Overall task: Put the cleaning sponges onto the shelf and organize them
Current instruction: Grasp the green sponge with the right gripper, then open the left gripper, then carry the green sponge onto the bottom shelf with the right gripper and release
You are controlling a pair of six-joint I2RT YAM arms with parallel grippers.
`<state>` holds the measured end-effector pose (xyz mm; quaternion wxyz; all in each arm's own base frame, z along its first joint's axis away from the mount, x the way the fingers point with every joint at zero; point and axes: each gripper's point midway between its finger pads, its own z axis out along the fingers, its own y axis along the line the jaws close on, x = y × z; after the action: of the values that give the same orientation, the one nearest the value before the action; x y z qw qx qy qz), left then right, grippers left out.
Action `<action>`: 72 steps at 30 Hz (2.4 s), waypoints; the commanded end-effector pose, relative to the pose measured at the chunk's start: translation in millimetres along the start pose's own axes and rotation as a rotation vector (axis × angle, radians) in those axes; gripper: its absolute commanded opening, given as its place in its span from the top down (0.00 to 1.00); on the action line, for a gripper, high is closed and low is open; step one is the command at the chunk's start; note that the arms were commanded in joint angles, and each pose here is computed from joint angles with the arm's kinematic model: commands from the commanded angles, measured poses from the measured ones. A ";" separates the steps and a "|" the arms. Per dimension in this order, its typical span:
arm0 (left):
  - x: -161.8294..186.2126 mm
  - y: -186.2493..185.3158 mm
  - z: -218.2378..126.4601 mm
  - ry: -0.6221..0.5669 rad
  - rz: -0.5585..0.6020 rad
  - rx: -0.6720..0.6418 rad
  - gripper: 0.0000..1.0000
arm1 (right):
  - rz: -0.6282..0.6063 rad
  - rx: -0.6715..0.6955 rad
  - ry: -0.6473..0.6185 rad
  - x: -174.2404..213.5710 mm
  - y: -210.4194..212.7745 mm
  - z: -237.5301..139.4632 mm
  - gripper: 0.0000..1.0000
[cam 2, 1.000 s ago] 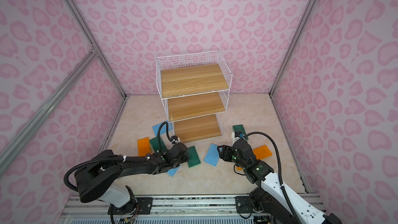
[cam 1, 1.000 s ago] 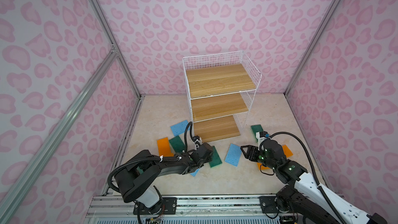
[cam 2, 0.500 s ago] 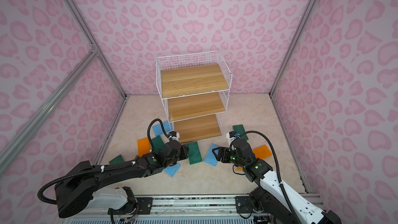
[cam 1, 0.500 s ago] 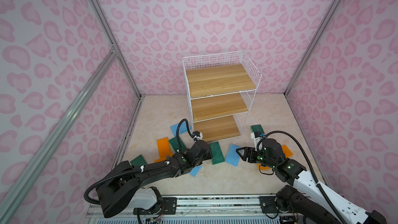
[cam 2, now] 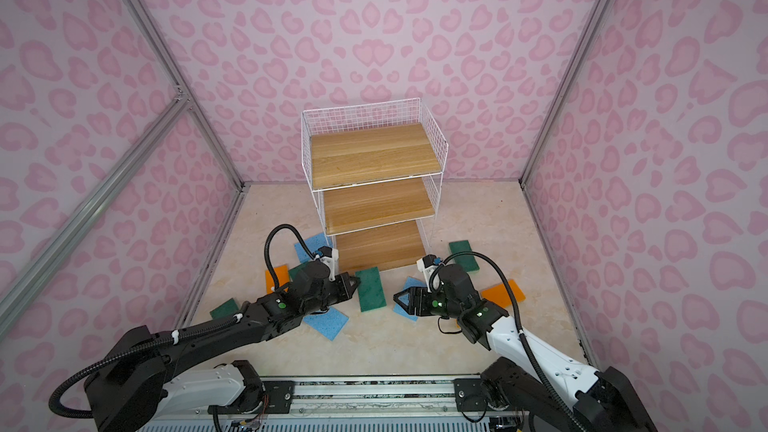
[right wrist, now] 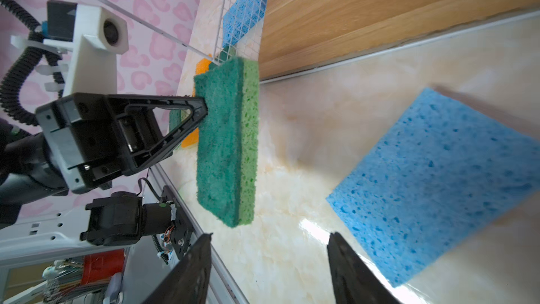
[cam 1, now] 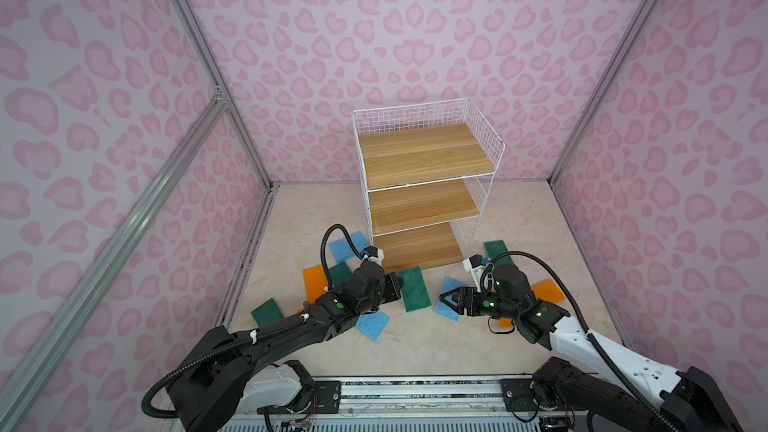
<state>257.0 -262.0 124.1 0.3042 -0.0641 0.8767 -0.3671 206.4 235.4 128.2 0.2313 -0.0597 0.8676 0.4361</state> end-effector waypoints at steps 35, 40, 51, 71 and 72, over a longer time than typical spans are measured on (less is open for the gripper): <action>-7.0 -15.4 -5.2 -0.018 -0.031 0.071 0.97 | 0.006 -0.122 0.023 -3.5 17.2 38.2 1.00; -6.5 -8.0 -9.6 -0.024 -0.009 0.038 0.87 | 0.011 -0.112 0.022 -4.9 13.3 43.3 1.00; -0.6 31.9 -30.0 -0.055 0.043 -0.108 0.02 | 0.040 -0.067 0.015 -10.4 -2.7 51.8 1.00; 12.4 86.6 -77.4 -0.099 0.074 -0.268 0.03 | 0.120 -0.024 -0.106 -51.1 -22.0 80.8 1.00; 13.3 89.2 -78.6 -0.098 0.076 -0.277 0.03 | 0.123 -0.030 -0.103 -53.8 -20.5 84.8 1.00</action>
<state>213.5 -165.9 106.4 0.3484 -0.0887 0.8976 -0.2553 276.4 276.6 83.5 0.2274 0.0079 0.8624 0.4522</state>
